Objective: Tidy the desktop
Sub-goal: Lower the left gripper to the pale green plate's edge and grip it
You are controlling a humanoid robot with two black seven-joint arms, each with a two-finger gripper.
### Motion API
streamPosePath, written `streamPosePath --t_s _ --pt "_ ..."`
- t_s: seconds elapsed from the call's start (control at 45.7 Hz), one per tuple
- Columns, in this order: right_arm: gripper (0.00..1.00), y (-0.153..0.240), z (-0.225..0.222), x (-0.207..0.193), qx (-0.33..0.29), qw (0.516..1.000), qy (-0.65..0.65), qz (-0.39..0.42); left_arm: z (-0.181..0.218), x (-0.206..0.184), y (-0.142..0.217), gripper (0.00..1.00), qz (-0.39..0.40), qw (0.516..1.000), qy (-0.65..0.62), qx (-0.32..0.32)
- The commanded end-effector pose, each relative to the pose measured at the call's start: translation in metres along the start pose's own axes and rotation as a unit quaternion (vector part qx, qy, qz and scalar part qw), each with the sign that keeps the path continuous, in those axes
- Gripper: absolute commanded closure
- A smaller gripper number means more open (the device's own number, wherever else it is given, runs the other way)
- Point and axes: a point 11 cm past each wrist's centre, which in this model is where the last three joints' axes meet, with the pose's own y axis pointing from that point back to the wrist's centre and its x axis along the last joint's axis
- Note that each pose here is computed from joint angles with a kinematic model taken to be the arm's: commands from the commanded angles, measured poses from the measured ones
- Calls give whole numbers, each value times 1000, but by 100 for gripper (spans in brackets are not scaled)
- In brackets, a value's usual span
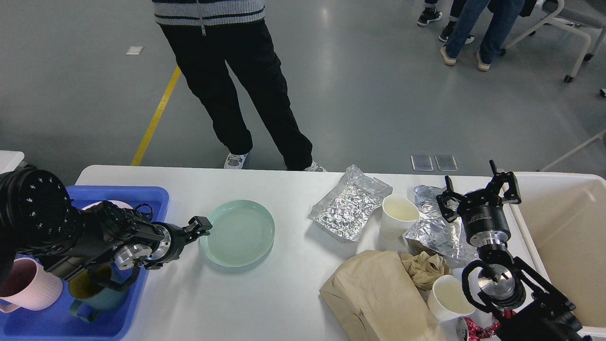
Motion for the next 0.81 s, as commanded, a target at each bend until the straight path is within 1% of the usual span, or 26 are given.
streamPosePath --t_s 0.0,0.197,0.372,0.547,0.723,0.788 --pt "0 0 0 0 0 1000 0 0 5 -2 -5 8 3 1000 13 -10" --pt "0 0 0 0 0 1000 0 0 8 -6 -6 8 -2 1000 9 -16" --pt "0 0 0 0 -1 1000 0 0 7 -12 -13 11 -7 1000 -14 -21" --pt "0 0 0 0 0 1000 0 0 12 -19 -19 11 -10 999 -8 -31" --pt "0 0 0 0 -1 1000 0 0 12 -19 -20 18 -13 999 -10 -32" --pt "0 0 0 0 0 1000 0 0 11 -21 -20 24 -17 999 -15 -30"
